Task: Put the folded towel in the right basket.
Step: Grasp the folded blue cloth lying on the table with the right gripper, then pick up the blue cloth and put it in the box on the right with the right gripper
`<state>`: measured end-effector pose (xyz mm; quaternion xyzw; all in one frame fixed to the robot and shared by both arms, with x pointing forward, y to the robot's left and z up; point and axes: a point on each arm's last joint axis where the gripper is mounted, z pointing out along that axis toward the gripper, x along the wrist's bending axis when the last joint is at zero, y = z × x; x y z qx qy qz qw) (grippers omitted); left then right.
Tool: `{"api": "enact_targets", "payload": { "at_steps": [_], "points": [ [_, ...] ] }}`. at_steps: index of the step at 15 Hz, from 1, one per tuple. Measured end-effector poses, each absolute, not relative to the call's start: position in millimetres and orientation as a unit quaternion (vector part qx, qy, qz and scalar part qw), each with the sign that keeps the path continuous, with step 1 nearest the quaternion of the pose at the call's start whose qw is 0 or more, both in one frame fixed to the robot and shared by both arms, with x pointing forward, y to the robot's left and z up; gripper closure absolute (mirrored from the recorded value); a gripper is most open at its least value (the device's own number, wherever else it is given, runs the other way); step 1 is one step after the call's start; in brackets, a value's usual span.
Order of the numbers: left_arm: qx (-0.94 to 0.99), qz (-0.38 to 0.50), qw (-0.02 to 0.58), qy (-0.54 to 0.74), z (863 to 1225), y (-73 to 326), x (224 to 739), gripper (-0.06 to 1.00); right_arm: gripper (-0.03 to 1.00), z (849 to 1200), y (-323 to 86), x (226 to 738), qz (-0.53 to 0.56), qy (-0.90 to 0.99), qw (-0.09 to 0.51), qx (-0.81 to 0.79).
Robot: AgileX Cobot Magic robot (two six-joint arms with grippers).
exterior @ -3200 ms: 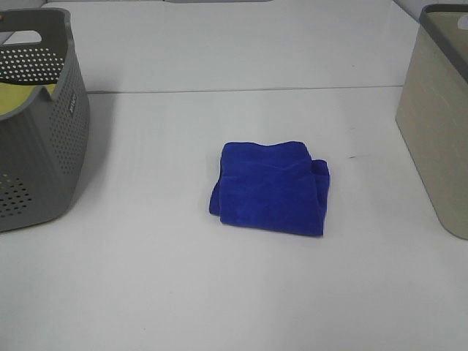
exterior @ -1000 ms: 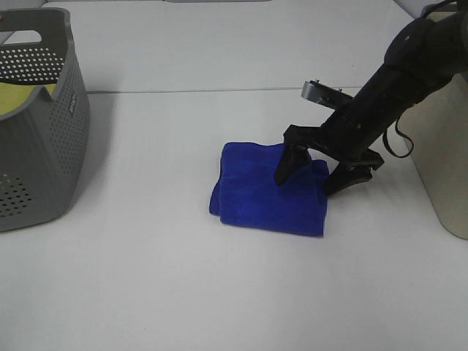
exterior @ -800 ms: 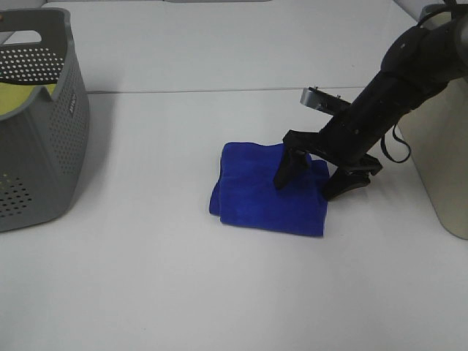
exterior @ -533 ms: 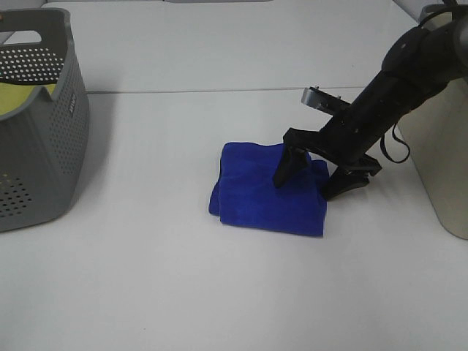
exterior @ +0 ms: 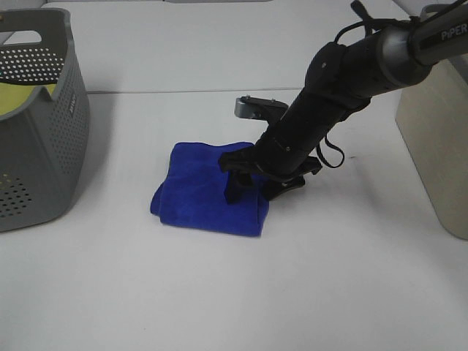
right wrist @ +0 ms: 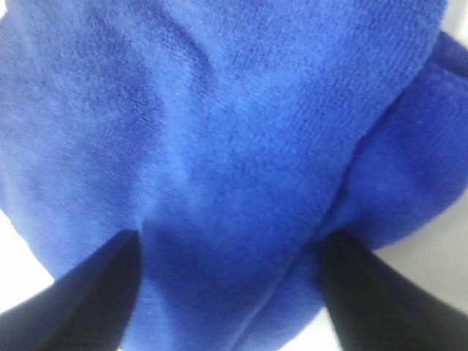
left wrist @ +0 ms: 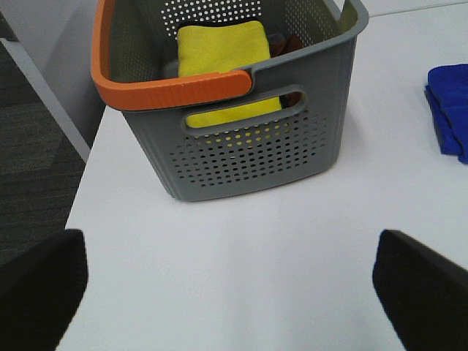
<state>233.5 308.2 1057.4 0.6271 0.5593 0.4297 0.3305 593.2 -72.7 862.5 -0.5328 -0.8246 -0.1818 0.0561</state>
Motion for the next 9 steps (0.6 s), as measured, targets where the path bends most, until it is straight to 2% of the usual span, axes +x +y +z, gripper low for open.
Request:
{"api": "enact_targets", "payload": {
  "at_steps": [2, 3, 4, 5, 6, 7, 9],
  "points": [
    [0.627, 0.430, 0.331, 0.559, 1057.4, 308.2, 233.5, -0.04, 0.51, 860.1, -69.5, 591.7, -0.174, -0.828, 0.039, -0.531],
    [0.627, 0.430, 0.331, 0.559, 1057.4, 308.2, 233.5, -0.04, 0.51, 860.1, -69.5, 591.7, -0.174, -0.828, 0.039, -0.531],
    [0.627, 0.430, 0.331, 0.559, 1057.4, 308.2, 233.5, -0.04, 0.61, 858.5, -70.7, 592.1, -0.169, -0.828, 0.034, -0.534],
    [0.627, 0.430, 0.331, 0.559, 1057.4, 308.2, 233.5, -0.04, 0.78, 858.1, -71.8, 592.2, -0.163, -0.828, 0.030, -0.535],
    [0.627, 0.430, 0.331, 0.559, 1057.4, 308.2, 233.5, -0.04, 0.78, 858.1, -71.8, 592.2, -0.163, -0.828, 0.030, -0.535],
    [0.627, 0.430, 0.331, 0.559, 1057.4, 308.2, 233.5, -0.04, 0.85, 857.9, -71.2, 591.3, -0.161, -0.831, 0.029, -0.532],
    [0.627, 0.430, 0.331, 0.559, 1057.4, 308.2, 233.5, -0.04, 0.85, 860.4, -70.6, 592.2, -0.160, -0.833, 0.030, -0.529]
  ]
}}
